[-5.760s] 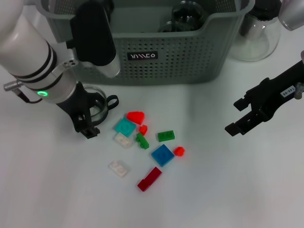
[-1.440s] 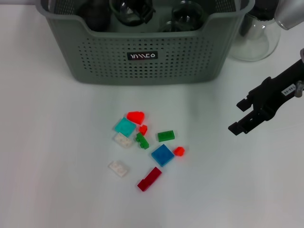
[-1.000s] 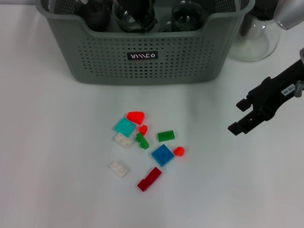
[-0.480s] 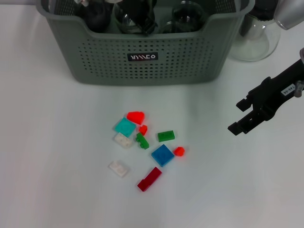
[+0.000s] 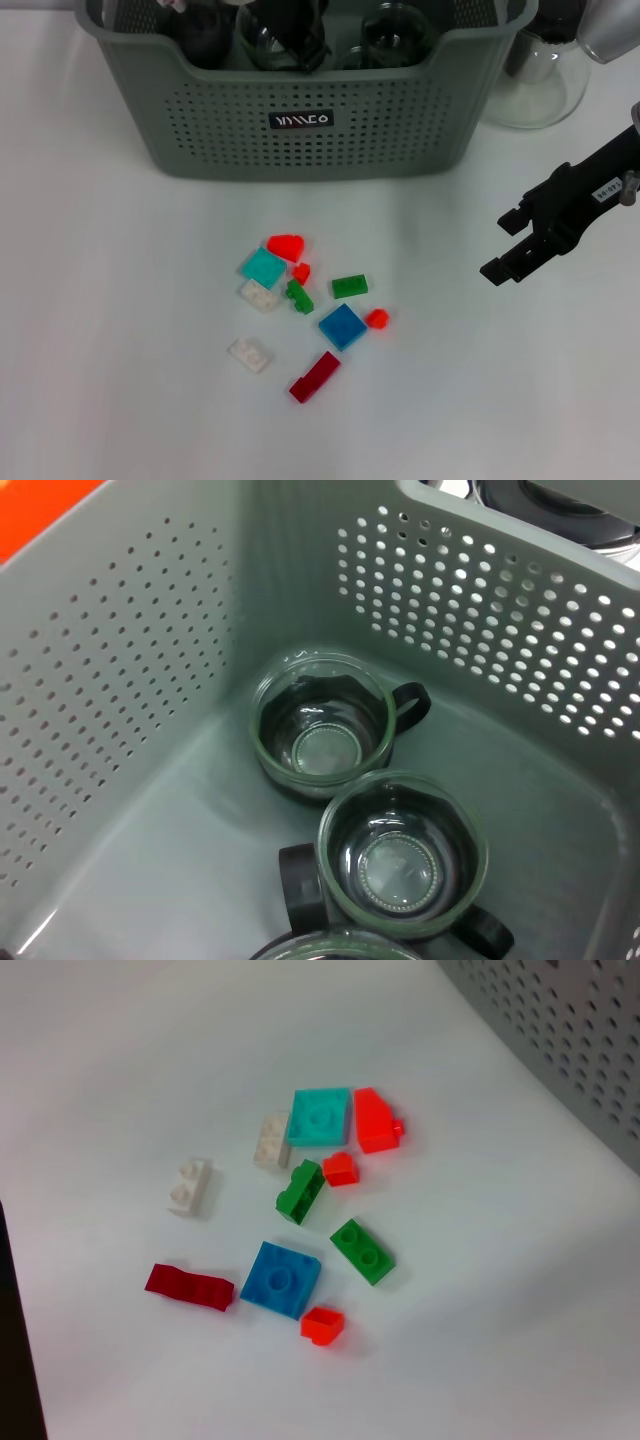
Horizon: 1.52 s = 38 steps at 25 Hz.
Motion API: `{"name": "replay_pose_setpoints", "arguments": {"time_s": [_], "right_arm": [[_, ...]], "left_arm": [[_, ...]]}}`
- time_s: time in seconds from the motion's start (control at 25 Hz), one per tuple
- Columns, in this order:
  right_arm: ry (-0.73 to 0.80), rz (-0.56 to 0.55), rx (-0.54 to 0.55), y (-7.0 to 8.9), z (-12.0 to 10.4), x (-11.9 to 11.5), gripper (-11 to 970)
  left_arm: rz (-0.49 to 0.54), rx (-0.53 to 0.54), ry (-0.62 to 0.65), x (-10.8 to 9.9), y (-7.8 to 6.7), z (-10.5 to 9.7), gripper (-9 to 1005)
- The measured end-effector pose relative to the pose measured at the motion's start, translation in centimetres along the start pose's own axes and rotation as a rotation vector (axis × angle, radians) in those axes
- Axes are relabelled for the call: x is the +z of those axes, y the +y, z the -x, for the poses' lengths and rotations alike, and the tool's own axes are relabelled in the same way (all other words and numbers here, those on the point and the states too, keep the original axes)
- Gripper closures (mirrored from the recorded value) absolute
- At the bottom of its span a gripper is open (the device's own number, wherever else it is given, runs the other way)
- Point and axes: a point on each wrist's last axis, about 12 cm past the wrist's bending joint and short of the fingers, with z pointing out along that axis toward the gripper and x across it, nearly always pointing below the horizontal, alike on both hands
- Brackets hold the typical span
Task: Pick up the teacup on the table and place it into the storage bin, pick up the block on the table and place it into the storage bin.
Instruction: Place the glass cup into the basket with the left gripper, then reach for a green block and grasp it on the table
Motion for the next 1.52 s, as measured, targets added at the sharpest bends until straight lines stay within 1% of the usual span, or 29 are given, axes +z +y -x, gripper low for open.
{"name": "replay_pose_setpoints", "arguments": {"time_s": [0.44,0.76,1.0,1.2,1.32,1.44,1.52], "right_arm": [[-0.001,-0.001,-0.001,0.0,0.0,0.0,76],[-0.001,-0.003,-0.001,0.0,0.1,0.0,77],[-0.002,-0.005,0.000,-0.1,0.0,-0.1,75],[-0.005,-0.007,0.003,-0.2,0.0,-0.2,74],[-0.006,-0.010,0.003,-0.2,0.0,-0.3,75],[-0.009,-0.015,0.003,-0.3,0.0,-0.5,75],[-0.010,-0.020,0.005,-0.4,-0.1,-0.7,75]], "left_arm": [[0.005,0.001,-0.001,-0.1,0.2,0.0,951],[0.010,0.006,-0.004,-0.2,0.2,0.1,932],[0.013,0.006,-0.007,-0.2,0.3,0.1,824],[0.025,0.005,-0.022,-0.7,0.6,0.1,623],[0.042,-0.006,-0.051,-1.7,1.1,0.3,560],[0.067,-0.032,-0.104,-3.4,1.7,0.6,497],[0.082,-0.055,-0.145,-4.7,2.2,0.7,400]]}}
